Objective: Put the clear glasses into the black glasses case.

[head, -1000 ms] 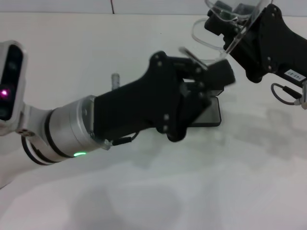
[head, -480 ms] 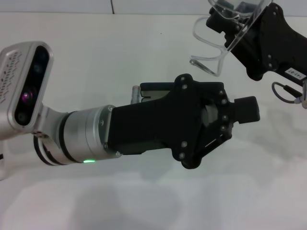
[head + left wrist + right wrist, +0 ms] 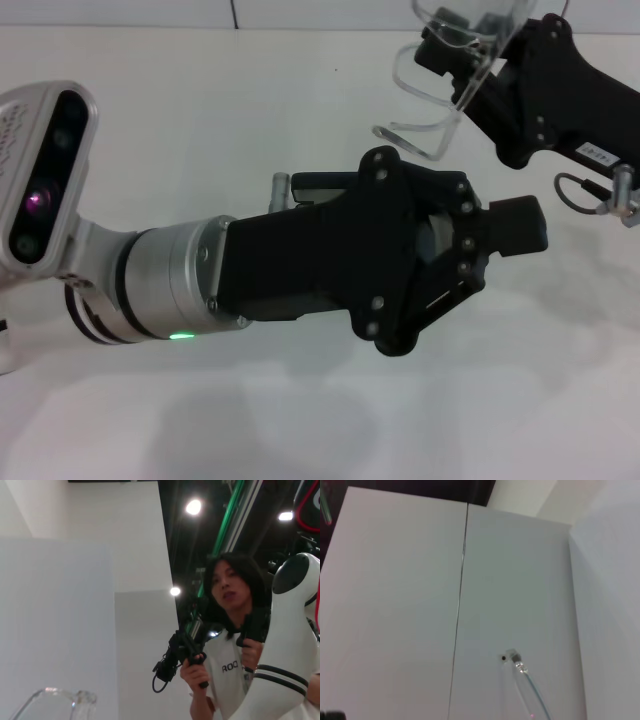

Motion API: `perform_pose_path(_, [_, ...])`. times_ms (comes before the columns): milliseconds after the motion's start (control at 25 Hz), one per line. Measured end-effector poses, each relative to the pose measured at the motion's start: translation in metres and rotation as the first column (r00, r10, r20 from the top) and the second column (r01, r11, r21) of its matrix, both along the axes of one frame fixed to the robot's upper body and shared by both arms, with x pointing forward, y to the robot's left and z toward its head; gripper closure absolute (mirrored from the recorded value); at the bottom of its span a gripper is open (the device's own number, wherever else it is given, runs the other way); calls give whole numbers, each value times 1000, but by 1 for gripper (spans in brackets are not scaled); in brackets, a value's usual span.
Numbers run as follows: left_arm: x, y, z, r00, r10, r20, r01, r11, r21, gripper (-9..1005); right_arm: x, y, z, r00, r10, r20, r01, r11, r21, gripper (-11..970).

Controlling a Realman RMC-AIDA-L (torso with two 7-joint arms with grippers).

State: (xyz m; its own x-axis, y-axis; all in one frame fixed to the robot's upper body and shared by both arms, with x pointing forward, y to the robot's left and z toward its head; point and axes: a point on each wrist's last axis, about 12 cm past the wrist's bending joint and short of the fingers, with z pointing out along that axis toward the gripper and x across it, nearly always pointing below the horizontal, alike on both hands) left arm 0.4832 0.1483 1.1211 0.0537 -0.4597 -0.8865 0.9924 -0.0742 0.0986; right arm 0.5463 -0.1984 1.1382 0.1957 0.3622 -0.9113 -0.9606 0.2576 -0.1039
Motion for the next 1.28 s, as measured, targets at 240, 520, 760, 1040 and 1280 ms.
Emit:
perform_pose_path(240, [4,-1,1,999,24,-34,-24,1000,-8,964,5,3,-2,1000,-22,-17,21,999,-34,845])
perform_pose_path(520, [9,-2,0,997,42,-60,-42,999,4,964,6,10,-5,1000,0,-24,-1,998,-70,846])
perform_pose_path(760, [10,-3,0,996,50,-71,-50,999,2,964,6,17,-6,999,22,-23,-24,995,-102,845])
perform_pose_path(1040, [9,-2,-1,995,60,-78,-60,998,1,964,6,25,-7,999,40,-18,-42,989,-139,845])
perform_pose_path(1280, [9,-1,-1,995,62,-80,-62,998,2,964,6,28,-7,999,48,-19,-50,987,-152,846])
